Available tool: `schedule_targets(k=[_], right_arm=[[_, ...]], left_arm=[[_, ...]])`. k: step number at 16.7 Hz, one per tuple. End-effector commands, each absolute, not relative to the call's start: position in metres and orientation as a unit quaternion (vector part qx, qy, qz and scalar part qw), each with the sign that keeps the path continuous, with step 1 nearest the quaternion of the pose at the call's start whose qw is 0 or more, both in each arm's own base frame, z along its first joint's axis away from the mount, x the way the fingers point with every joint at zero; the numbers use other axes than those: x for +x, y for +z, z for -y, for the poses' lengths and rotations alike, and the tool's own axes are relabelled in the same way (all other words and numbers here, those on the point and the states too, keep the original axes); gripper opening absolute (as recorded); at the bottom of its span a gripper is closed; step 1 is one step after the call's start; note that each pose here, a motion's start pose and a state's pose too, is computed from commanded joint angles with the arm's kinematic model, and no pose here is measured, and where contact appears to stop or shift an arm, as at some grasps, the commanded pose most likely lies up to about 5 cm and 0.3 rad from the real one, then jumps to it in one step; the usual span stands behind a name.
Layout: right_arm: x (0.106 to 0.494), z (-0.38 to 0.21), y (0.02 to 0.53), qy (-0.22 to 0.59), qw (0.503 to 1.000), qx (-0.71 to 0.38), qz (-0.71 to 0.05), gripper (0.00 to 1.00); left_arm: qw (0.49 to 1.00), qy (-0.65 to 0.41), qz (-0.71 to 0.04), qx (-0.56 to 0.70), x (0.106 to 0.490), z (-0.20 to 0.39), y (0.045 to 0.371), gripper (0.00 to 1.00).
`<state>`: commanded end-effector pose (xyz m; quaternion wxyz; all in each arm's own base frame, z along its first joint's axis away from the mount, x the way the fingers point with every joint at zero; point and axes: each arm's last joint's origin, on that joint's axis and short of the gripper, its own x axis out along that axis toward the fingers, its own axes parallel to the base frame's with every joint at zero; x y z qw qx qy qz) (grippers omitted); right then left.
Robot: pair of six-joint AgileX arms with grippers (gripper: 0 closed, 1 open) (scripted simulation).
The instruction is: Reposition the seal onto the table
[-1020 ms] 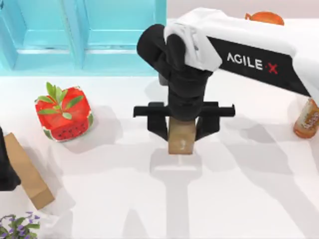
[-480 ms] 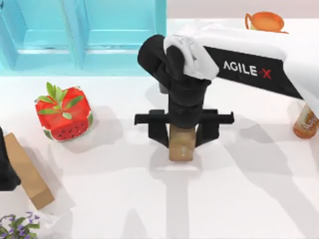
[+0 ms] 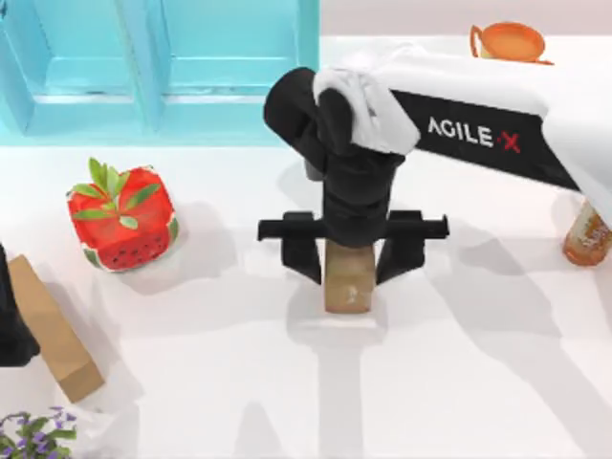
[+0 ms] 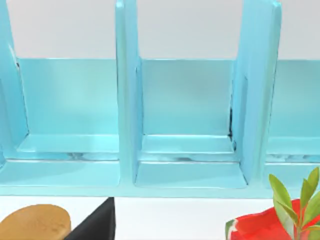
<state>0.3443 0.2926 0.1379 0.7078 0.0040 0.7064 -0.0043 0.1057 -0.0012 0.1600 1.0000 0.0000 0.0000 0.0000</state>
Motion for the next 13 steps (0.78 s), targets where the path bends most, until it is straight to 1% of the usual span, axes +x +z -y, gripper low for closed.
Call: schedule_targets(k=[2, 3, 13], right_arm=[[0.3443, -0.2926, 0.1379, -0.004, 0.708, 0.004, -0.706, 0.98], [0.3443, -0.2926, 0.1379, -0.004, 0.708, 0.004, -0.706, 1.00], [0.3457, -0.2925, 0.1401, -0.006, 0.707, 0.005, -0.707, 1.00]], left_arm=[[1.000, 0.000, 0.000, 0.000, 0.1057, 0.0012, 0.1600, 1.00], [1.000, 0.000, 0.000, 0.000, 0.1057, 0.0012, 0.1600, 1.00], [1.000, 0.000, 0.000, 0.000, 0.1057, 0.0012, 0.1600, 1.00]])
